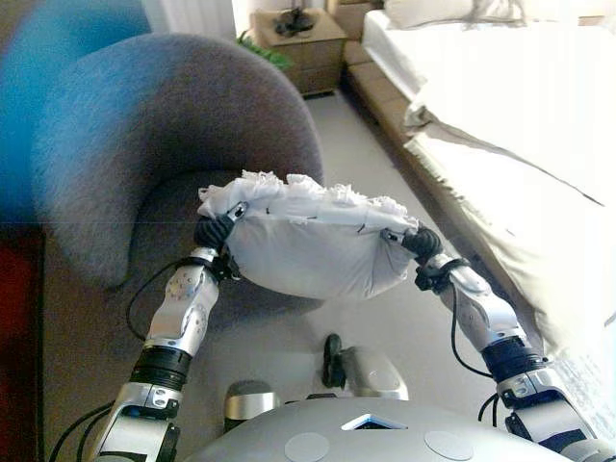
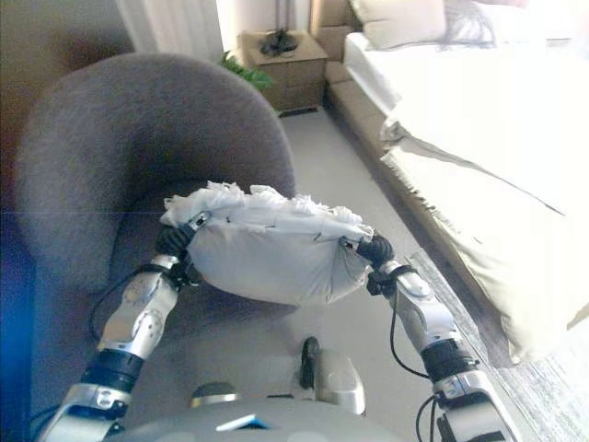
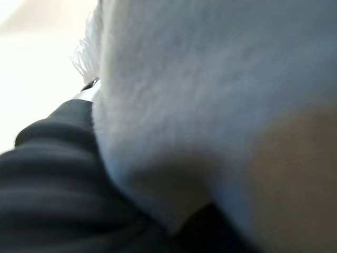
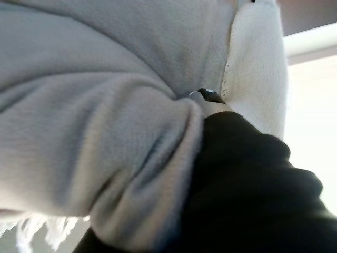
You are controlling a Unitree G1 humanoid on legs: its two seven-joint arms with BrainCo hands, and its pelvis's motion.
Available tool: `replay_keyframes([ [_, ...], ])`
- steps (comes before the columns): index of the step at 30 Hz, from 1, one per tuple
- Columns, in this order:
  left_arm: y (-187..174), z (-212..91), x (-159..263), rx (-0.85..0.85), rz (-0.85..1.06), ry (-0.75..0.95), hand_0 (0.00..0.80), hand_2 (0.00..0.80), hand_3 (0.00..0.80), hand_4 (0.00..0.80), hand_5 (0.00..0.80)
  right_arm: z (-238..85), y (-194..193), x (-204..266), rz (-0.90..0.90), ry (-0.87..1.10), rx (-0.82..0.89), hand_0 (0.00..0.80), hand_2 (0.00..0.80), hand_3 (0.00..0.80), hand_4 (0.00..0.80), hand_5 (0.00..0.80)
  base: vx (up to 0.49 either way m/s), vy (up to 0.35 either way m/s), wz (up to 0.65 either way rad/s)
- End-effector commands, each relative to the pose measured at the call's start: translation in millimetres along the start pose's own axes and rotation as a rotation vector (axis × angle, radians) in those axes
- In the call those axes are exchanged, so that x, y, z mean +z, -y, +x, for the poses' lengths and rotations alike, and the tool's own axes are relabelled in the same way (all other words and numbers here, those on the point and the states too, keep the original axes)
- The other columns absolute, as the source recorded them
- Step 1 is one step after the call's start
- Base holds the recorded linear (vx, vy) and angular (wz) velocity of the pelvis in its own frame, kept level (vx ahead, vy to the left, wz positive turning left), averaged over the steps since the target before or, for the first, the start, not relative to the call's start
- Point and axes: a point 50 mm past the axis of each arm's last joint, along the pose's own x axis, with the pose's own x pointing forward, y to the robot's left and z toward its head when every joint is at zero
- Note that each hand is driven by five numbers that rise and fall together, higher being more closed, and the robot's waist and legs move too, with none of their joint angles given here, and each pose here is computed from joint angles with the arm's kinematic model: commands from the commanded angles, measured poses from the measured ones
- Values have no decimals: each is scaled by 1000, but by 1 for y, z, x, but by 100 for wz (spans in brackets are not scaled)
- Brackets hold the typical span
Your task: Pick up the cushion and take it to the sofa
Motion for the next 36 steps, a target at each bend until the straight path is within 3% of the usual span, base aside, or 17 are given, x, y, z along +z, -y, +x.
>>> replay_keyframes([
  [1,6,-5,39,-34,-74,209,800,800,800,800,800,4,-20,42,-22,204,150,800,800,800,800,800,146,-129,-68],
  [9,8,7,40,-74,-86,190,800,800,800,800,800,24,-38,51,-66,180,147,800,800,800,800,800,172,42,-31],
  [24,10,15,37,-17,-18,182,800,800,800,800,800,22,-41,43,-43,139,190,800,800,800,800,800,73,89,7],
  [28,18,25,50,8,99,220,800,800,800,800,800,28,-48,44,14,138,173,800,800,800,800,800,56,161,3],
  [36,21,39,83,103,125,285,800,800,800,800,800,54,-91,57,11,128,241,800,800,800,800,800,22,128,-1],
])
